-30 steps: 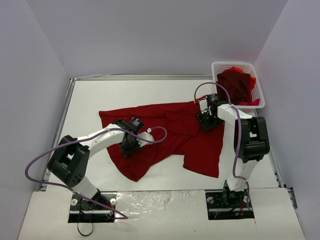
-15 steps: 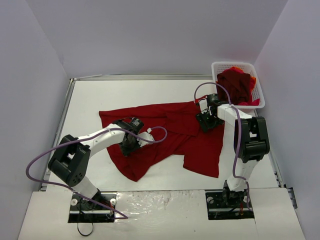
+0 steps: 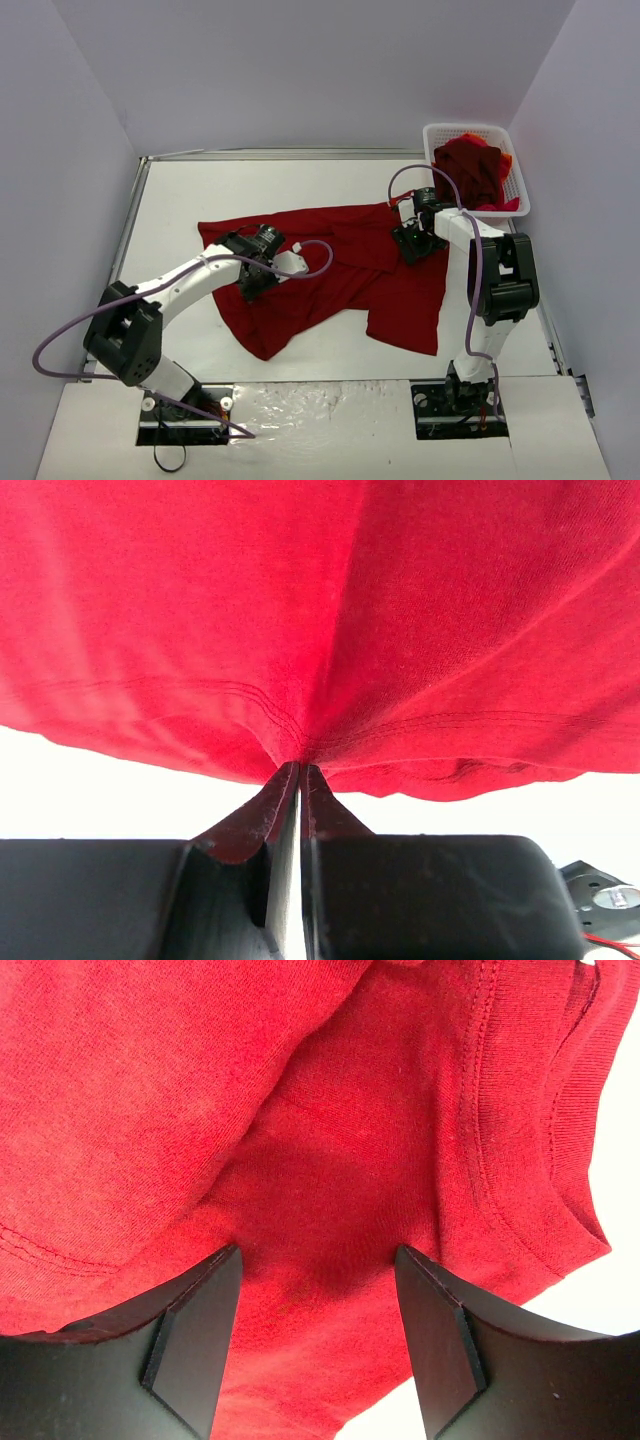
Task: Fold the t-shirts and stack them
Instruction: Flatten out the tshirt
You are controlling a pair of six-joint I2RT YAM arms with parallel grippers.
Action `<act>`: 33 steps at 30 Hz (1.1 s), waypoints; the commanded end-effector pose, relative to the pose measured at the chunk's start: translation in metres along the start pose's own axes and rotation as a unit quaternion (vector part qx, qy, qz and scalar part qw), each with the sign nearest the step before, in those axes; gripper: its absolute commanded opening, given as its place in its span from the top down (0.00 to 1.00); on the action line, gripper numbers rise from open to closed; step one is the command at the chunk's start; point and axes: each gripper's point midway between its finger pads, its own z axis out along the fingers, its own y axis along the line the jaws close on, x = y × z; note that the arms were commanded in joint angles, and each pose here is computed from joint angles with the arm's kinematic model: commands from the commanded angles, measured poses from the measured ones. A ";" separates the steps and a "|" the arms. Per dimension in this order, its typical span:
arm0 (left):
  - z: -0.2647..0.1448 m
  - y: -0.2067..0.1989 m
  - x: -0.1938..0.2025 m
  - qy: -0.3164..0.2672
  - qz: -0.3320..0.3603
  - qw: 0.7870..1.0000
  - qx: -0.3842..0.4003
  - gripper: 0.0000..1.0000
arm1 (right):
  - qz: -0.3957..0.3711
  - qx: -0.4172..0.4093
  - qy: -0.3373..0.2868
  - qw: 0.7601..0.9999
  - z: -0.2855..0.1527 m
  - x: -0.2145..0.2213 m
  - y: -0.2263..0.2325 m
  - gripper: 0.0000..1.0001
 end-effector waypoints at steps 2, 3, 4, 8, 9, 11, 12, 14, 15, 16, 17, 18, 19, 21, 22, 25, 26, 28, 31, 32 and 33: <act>-0.033 0.023 -0.002 -0.014 -0.008 0.998 -0.056 0.98 | -0.008 0.003 0.026 1.000 0.002 0.014 0.002 0.41; -0.033 0.032 0.001 -0.010 -0.010 0.997 -0.070 0.98 | -0.008 0.003 0.025 1.000 0.002 0.013 0.002 0.41; -0.033 0.035 0.002 -0.008 -0.012 0.997 -0.076 0.98 | -0.008 0.003 0.025 1.000 0.002 0.013 0.002 0.41; -0.032 0.071 0.011 0.004 -0.055 0.991 -0.125 0.98 | -0.008 0.002 0.028 1.000 0.003 0.015 0.002 0.41; -0.031 0.079 0.014 0.012 -0.067 0.988 -0.137 0.98 | -0.007 0.002 0.028 1.000 0.003 0.015 0.002 0.41; -0.034 0.099 0.018 0.012 -0.091 0.982 -0.163 0.98 | -0.007 0.002 0.029 1.000 0.004 0.015 0.002 0.41; -0.036 0.111 0.020 0.016 -0.103 0.976 -0.191 0.98 | -0.008 0.001 0.028 1.000 0.004 0.015 0.003 0.41; -0.041 0.129 0.026 0.016 -0.124 0.968 -0.220 0.98 | -0.008 0.000 0.030 1.000 0.005 0.016 0.003 0.41; -0.044 0.137 0.025 0.009 -0.135 0.963 -0.234 0.98 | -0.007 0.000 0.031 0.999 0.005 0.016 0.003 0.41; -0.047 0.144 0.027 0.010 -0.144 0.959 -0.245 0.98 | -0.007 0.000 0.032 0.999 0.006 0.016 0.004 0.41; -0.048 0.149 0.030 0.012 -0.152 0.956 -0.252 0.98 | -0.007 0.000 0.033 0.999 0.006 0.016 0.003 0.41; -0.049 0.154 0.030 0.012 -0.157 0.952 -0.261 0.98 | -0.007 0.000 0.032 0.999 0.006 0.016 0.004 0.41; -0.052 0.161 0.031 0.015 -0.162 0.946 -0.279 0.98 | -0.007 0.000 0.033 0.999 0.007 0.017 0.004 0.41; -0.052 0.166 0.029 0.013 -0.164 0.943 -0.290 0.98 | -0.007 0.001 0.033 0.999 0.006 0.016 0.003 0.41; -0.053 0.170 0.027 0.007 -0.171 0.938 -0.301 0.98 | -0.007 0.000 0.035 0.999 0.007 0.017 0.003 0.41; -0.051 0.176 0.023 0.002 -0.177 0.934 -0.310 0.98 | -0.007 -0.001 0.037 0.999 0.009 0.019 0.004 0.41; -0.049 0.177 0.023 0.006 -0.180 0.933 -0.313 0.98 | -0.007 -0.001 0.037 0.999 0.009 0.018 0.004 0.41; -0.042 0.182 0.026 0.020 -0.182 0.929 -0.322 0.98 | -0.008 -0.001 0.037 0.999 0.009 0.019 0.004 0.41; -0.025 0.181 0.029 0.039 -0.177 0.931 -0.317 0.98 | -0.008 -0.001 0.039 0.999 0.009 0.019 0.004 0.41; -0.017 0.181 0.031 0.048 -0.175 0.931 -0.315 0.98 | -0.009 -0.001 0.039 0.999 0.009 0.019 0.004 0.41; -0.014 0.184 0.033 0.055 -0.174 0.928 -0.325 0.98 | -0.009 -0.002 0.039 0.999 0.010 0.019 0.004 0.41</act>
